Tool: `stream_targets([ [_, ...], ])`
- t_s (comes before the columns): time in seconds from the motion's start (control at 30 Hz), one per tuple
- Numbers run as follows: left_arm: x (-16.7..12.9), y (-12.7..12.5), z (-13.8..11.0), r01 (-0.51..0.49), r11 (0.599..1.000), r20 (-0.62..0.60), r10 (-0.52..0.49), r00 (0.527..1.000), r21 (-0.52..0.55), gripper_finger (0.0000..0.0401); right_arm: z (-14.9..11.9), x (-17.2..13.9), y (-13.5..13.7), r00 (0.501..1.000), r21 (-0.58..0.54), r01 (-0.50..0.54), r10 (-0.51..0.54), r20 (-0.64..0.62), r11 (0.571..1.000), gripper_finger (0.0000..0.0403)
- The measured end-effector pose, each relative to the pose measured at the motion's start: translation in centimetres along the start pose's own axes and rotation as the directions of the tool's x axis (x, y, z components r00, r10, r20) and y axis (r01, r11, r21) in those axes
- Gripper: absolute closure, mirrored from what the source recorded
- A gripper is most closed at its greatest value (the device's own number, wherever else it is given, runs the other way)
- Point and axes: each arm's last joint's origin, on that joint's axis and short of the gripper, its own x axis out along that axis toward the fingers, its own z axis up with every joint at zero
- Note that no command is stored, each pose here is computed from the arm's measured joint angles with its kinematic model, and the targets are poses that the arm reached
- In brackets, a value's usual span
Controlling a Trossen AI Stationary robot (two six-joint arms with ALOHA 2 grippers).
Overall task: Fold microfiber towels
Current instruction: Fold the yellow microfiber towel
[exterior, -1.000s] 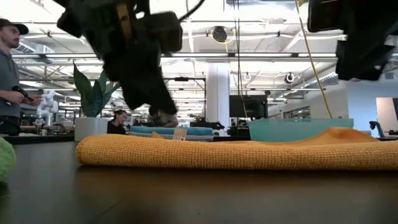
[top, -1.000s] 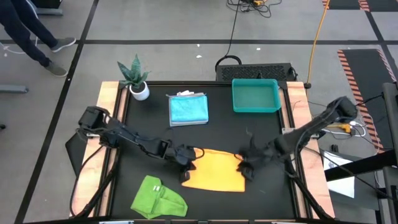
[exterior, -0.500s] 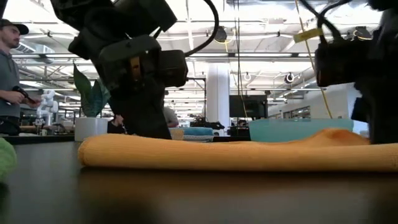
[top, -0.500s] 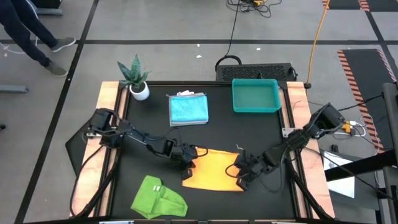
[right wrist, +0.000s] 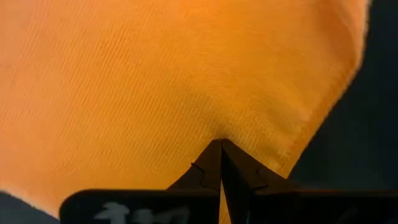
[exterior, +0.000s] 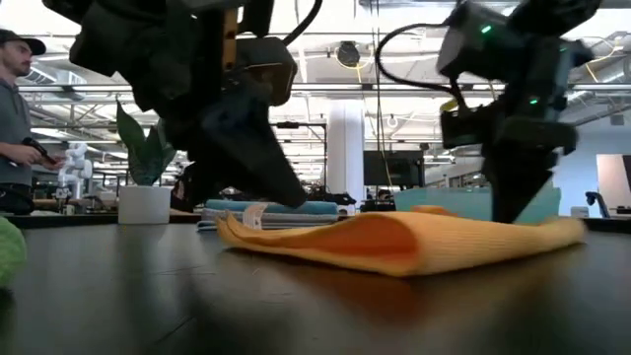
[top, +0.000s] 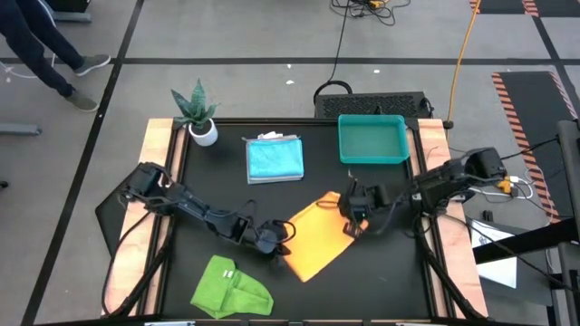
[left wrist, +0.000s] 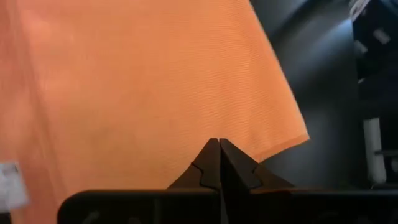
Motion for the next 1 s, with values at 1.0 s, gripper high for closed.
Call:
stream_targets([
  [1.0,3.3,8.8,7.6,0.038,0.973,-0.106,-0.014,0.994,0.228,0.0401,-4.6,2.0,6.8,0.954,0.294,-0.147,0.057,0.293,0.944,0.0403],
])
